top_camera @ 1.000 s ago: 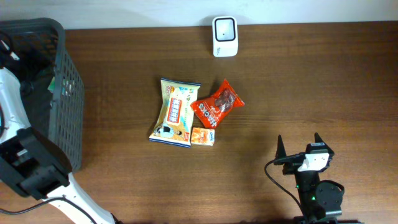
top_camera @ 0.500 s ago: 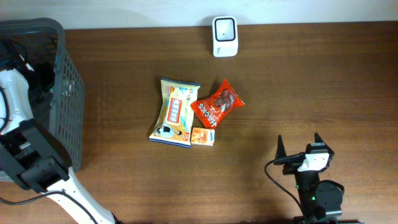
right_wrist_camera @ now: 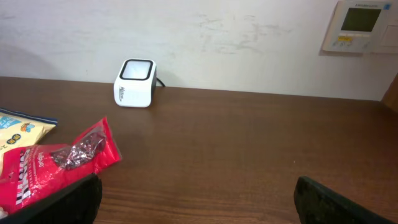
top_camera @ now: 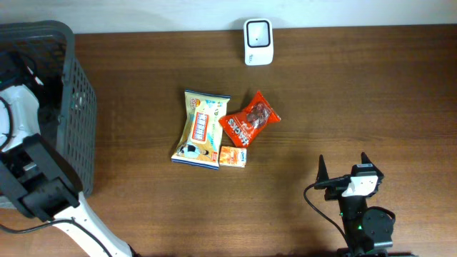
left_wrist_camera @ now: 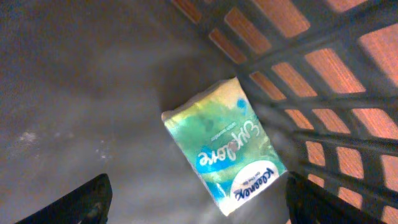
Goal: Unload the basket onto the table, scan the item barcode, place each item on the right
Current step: 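Grasp the green tissue pack and lift it from the basket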
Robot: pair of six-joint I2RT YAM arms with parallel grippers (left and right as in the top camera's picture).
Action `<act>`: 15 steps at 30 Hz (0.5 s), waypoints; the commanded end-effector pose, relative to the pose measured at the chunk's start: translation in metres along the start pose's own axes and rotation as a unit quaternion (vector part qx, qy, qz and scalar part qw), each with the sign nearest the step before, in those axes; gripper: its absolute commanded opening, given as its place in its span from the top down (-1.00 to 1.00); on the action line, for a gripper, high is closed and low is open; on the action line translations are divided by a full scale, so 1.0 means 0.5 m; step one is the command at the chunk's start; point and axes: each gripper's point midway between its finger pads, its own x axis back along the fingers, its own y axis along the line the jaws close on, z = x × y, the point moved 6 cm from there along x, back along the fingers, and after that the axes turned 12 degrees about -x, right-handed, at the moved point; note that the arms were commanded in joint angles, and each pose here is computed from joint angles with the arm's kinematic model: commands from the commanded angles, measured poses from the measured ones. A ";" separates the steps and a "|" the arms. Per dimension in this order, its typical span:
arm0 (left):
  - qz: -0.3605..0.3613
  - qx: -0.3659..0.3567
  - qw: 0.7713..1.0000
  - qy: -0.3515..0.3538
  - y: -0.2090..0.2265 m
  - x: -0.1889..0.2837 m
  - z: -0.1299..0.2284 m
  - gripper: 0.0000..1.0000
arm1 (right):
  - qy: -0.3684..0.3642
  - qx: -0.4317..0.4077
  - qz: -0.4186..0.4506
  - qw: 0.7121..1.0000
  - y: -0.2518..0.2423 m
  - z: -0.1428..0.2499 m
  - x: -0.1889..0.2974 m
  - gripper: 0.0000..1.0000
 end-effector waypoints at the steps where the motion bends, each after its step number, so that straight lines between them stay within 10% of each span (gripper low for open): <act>1: 0.007 -0.004 1.000 0.012 0.001 -0.029 0.022 -0.73 | 0.001 0.000 0.009 1.000 -0.006 0.005 -0.001 -0.97; 13: 0.042 -0.011 0.999 -0.016 -0.020 -0.058 0.014 -1.00 | 0.001 0.000 0.009 1.000 -0.006 0.005 -0.001 -0.97; 15: 0.043 -0.013 0.999 -0.028 -0.021 -0.057 0.005 -0.48 | 0.001 0.000 0.009 1.000 -0.006 0.005 -0.001 -0.97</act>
